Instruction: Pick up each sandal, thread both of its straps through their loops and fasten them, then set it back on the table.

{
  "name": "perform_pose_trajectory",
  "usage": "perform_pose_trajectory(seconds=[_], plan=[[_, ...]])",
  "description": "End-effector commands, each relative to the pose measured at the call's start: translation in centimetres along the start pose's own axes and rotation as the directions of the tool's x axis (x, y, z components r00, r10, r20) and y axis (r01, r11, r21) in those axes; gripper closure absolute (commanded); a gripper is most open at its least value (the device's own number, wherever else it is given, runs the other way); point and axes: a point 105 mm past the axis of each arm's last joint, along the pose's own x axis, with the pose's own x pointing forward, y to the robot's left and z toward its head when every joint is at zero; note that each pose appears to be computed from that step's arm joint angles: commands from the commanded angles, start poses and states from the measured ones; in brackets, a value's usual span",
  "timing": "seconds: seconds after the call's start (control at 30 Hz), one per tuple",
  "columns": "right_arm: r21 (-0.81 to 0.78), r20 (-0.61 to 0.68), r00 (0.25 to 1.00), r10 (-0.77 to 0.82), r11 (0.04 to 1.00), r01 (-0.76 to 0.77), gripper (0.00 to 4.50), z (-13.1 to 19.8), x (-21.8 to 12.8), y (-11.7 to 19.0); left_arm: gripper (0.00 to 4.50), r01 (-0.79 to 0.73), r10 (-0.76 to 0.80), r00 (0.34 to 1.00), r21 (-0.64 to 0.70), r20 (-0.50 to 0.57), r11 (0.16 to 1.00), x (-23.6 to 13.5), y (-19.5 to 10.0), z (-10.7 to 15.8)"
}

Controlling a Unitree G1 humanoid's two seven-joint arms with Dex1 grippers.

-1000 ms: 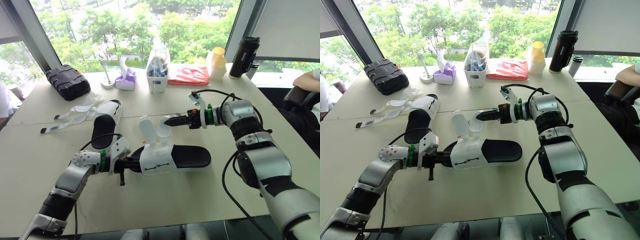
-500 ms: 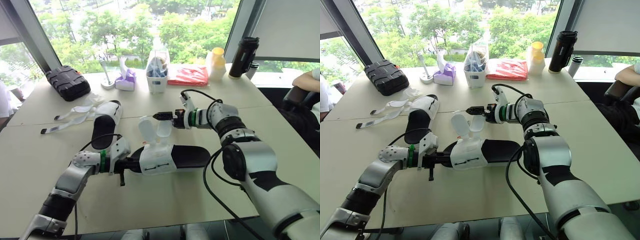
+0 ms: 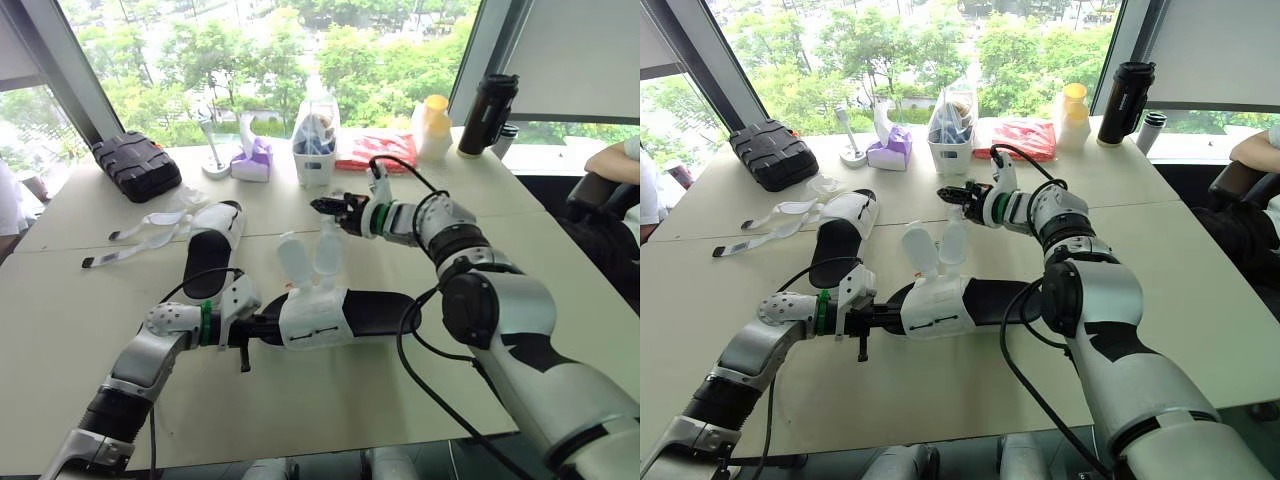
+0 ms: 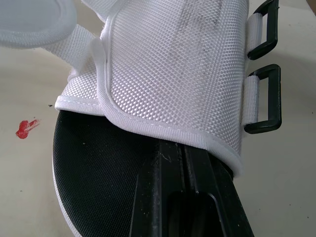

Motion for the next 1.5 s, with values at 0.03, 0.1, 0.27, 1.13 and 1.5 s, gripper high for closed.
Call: perform_pose_trajectory(seconds=[0.03, 0.1, 0.27, 1.13, 1.5], plan=[[-0.036, 0.042, 0.992, 0.118, 0.993, -0.116, 4.48, 2.2, -0.2, 3.1, 4.50, 0.025, -0.031, 0.996, -0.074, -0.085, 0.997, 0.7, -1.1, -2.9], [-0.045, 0.026, 0.988, 0.153, 0.987, -0.152, 4.48, 2.2, -0.5, 3.5, 4.50, 0.025, -0.031, 0.996, -0.073, -0.084, 0.997, 0.8, -1.1, -2.8], [-0.142, -0.086, 0.943, 0.321, 0.933, -0.330, 4.48, 2.1, -2.1, 6.2, 4.50, 0.027, -0.033, 0.996, -0.072, -0.081, 0.997, 0.9, -1.0, -2.7], [-0.478, -0.821, 0.544, 0.173, 0.313, -0.820, 1.24, -16.4, -12.8, 5.2, 4.50, 0.018, -0.024, 0.997, -0.090, -0.072, 0.996, 0.8, -0.7, -2.6], [-0.583, -0.803, 0.595, 0.014, 0.186, -0.791, 0.07, -14.6, -14.0, 2.6, 4.50, 0.020, -0.027, 0.997, -0.092, -0.069, 0.996, 1.0, -0.8, -2.5]])
